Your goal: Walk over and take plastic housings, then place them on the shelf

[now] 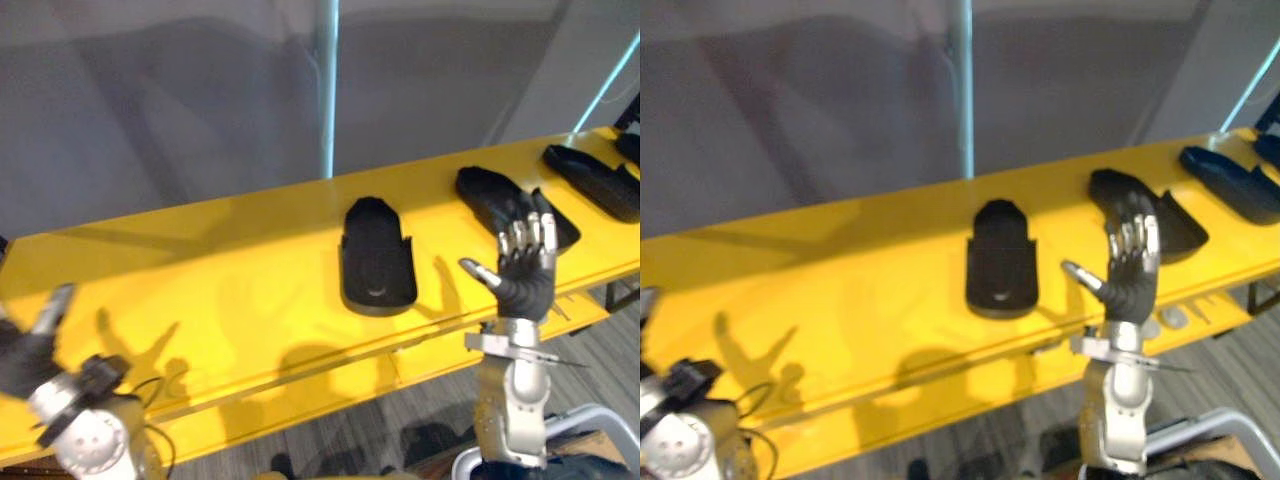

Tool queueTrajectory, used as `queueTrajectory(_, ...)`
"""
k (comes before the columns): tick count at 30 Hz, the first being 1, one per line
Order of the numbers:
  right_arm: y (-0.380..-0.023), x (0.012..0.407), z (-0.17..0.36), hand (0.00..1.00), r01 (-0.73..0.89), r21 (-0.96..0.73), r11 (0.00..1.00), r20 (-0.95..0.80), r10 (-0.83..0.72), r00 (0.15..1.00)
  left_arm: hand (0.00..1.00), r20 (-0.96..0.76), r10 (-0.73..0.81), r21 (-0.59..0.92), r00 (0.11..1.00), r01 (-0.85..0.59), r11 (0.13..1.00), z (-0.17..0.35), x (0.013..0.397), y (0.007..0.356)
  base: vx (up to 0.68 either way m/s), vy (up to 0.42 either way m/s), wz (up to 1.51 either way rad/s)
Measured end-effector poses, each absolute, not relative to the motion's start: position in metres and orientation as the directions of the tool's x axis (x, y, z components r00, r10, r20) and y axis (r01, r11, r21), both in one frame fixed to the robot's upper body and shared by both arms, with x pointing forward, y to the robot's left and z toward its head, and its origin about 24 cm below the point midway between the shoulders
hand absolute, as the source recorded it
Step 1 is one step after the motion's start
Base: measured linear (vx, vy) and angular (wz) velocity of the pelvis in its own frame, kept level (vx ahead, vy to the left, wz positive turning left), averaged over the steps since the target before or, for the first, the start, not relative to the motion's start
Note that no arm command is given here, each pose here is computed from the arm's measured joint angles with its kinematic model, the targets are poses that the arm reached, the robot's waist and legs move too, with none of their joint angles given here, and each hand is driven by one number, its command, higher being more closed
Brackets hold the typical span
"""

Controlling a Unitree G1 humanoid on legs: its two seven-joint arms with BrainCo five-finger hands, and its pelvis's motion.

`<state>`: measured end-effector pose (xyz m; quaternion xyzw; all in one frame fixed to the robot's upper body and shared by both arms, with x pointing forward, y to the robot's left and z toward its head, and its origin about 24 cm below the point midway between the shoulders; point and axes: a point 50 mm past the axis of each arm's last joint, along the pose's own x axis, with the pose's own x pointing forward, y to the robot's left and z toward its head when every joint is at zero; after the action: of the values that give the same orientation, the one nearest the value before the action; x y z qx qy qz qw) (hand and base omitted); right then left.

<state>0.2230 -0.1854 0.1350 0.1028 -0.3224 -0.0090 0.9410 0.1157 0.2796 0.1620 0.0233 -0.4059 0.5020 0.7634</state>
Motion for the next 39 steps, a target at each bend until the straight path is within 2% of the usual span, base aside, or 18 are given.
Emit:
queueTrajectory(4, -0.159, 0.228, 0.140, 0.00, -0.227, 0.116, 0.967, 0.629, 0.105, 0.770, 0.00, 0.665, 0.737, -0.336, 0.121, -0.833, 0.440, 0.163, 0.114, 0.280, 0.01, -0.004, 0.02)
queueTrajectory(7, -0.154, 0.229, 0.139, 0.00, -0.273, 0.043, 0.961, 0.606, 0.192, 0.772, 0.00, 0.653, 0.750, -0.313, 0.103, -0.866, 0.391, 0.160, 0.112, 0.285, 0.04, -0.008, 0.14)
queueTrajectory(8, -0.154, 0.229, 0.138, 0.00, -0.285, 0.003, 0.959, 0.589, 0.229, 0.775, 0.00, 0.625, 0.776, -0.294, 0.087, -0.894, 0.337, 0.154, 0.112, 0.292, 0.07, -0.009, 0.14)
queueTrajectory(10, -0.155, 0.229, 0.137, 0.00, -0.292, -0.029, 0.956, 0.578, 0.254, 0.775, 0.00, 0.591, 0.803, -0.272, 0.077, -0.918, 0.289, 0.146, 0.111, 0.298, 0.05, -0.006, 0.08)
queueTrajectory(16, -0.155, 0.225, 0.132, 0.00, -0.376, -0.079, 0.923, 0.546, 0.355, 0.759, 0.00, 0.332, 0.941, -0.094, -0.068, -0.995, -0.038, 0.071, 0.092, 0.332, 0.03, -0.009, 0.08)
queueTrajectory(17, -0.154, 0.224, 0.131, 0.00, -0.374, -0.077, 0.924, 0.541, 0.353, 0.763, 0.00, 0.305, 0.948, -0.069, -0.090, -0.995, -0.072, 0.062, 0.088, 0.335, 0.00, -0.011, 0.05)
queueTrajectory(19, -0.154, 0.224, 0.123, 0.00, -0.327, -0.073, 0.942, 0.508, 0.317, 0.801, 0.00, 0.195, 0.962, 0.015, -0.192, -0.980, -0.199, 0.028, 0.070, 0.342, -0.01, -0.007, 0.02)
queueTrajectory(21, -0.157, 0.226, 0.116, 0.00, -0.274, -0.069, 0.959, 0.479, 0.273, 0.834, 0.00, 0.136, 0.958, 0.072, -0.252, -0.962, -0.263, 0.009, 0.052, 0.346, -0.03, -0.011, 0.00)
queueTrajectory(24, -0.161, 0.228, 0.109, 0.00, -0.287, -0.055, 0.956, 0.457, 0.280, 0.844, 0.00, 0.063, 0.945, 0.145, -0.320, -0.934, -0.325, -0.014, 0.029, 0.346, -0.04, -0.010, -0.02)
queueTrajectory(29, -0.153, 0.224, 0.111, 0.00, -0.429, -0.087, 0.899, 0.464, 0.418, 0.781, 0.00, -0.023, 0.921, 0.221, -0.388, -0.901, -0.374, -0.040, 0.010, 0.338, -0.01, -0.001, 0.00)
queueTrajectory(30, -0.151, 0.224, 0.110, 1.00, -0.456, -0.098, 0.885, 0.446, 0.448, 0.775, 0.00, -0.043, 0.916, 0.238, -0.400, -0.894, -0.379, -0.045, 0.006, 0.336, 0.00, 0.000, 0.00)
queueTrajectory(34, -0.144, 0.224, 0.104, 1.00, -0.514, -0.069, 0.855, 0.404, 0.495, 0.769, 0.00, -0.121, 0.888, 0.286, -0.444, -0.872, -0.397, -0.062, -0.005, 0.329, 0.01, -0.007, 0.00)
queueTrajectory(39, -0.145, 0.215, 0.100, 1.00, -0.507, -0.039, 0.861, 0.378, 0.482, 0.790, 0.00, -0.273, 0.847, 0.355, -0.456, -0.866, -0.352, -0.088, -0.020, 0.316, 0.01, -0.005, 0.00)
